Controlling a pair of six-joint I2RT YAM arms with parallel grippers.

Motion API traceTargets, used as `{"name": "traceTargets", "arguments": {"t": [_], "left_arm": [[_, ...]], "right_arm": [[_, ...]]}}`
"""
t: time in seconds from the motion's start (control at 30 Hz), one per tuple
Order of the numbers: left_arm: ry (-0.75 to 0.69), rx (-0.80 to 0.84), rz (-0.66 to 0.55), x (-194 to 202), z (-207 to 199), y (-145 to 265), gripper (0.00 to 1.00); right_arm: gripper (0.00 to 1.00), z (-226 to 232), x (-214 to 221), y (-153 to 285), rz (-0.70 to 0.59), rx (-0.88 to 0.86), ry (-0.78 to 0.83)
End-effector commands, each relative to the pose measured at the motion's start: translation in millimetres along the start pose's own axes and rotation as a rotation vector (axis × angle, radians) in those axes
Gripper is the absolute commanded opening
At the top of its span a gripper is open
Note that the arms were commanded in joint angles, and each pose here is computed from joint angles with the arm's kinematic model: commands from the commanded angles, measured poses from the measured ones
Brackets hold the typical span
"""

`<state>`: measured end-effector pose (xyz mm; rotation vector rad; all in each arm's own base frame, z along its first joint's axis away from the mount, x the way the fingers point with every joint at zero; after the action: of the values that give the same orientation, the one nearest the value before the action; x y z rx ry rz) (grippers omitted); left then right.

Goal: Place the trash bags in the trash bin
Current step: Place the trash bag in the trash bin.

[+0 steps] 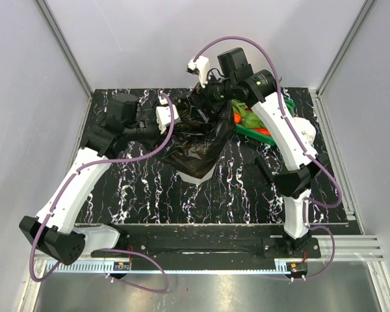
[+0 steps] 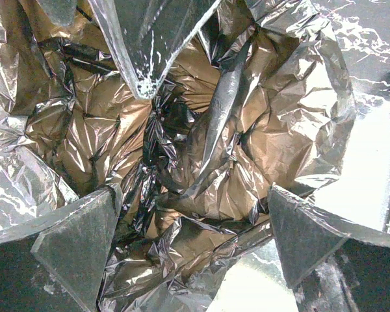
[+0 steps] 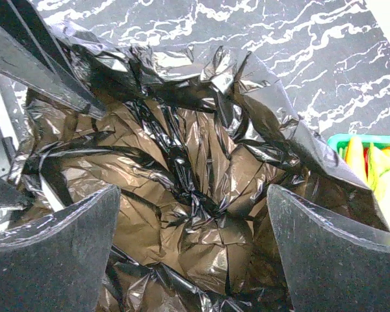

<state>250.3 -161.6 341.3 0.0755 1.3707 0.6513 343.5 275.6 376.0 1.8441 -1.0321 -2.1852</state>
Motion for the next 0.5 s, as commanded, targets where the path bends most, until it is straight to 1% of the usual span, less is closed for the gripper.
{"name": "traceTargets", "arguments": {"t": [0.0, 0.13, 0.33, 0.4, 0.47], "left_arm": [[-0.026, 0.004, -0.042, -19, 2, 7, 0.99], [-0.019, -0.017, -0.078, -36, 5, 14, 0.99], [0.008, -0.057, -0.147, -68, 12, 27, 0.99], [0.026, -0.066, -0.169, -77, 17, 26, 0.99], [0.034, -0.075, -0.161, -81, 25, 19, 0.99]], "right_arm": [[1.00, 14, -29, 44, -0.136, -0.019, 0.014], [1.00, 9, -36, 60, -0.165, 0.045, 0.034], [1.00, 5, -41, 83, -0.209, 0.061, 0.038], [1.00, 5, -43, 92, -0.228, 0.062, 0.041], [1.00, 9, -44, 100, -0.240, 0.060, 0.044]]}}
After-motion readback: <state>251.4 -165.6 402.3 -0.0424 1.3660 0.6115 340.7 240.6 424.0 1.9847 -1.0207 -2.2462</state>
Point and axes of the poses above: each gripper's point midway between its finger pads, its own y axis back along the fingers, its own z axis along the line the jaws close on, x = y × z, the point moved 7 cm from there along y, back along the fingers, and after that the axes turned 1 degree about -y, right-handed, at the moved point
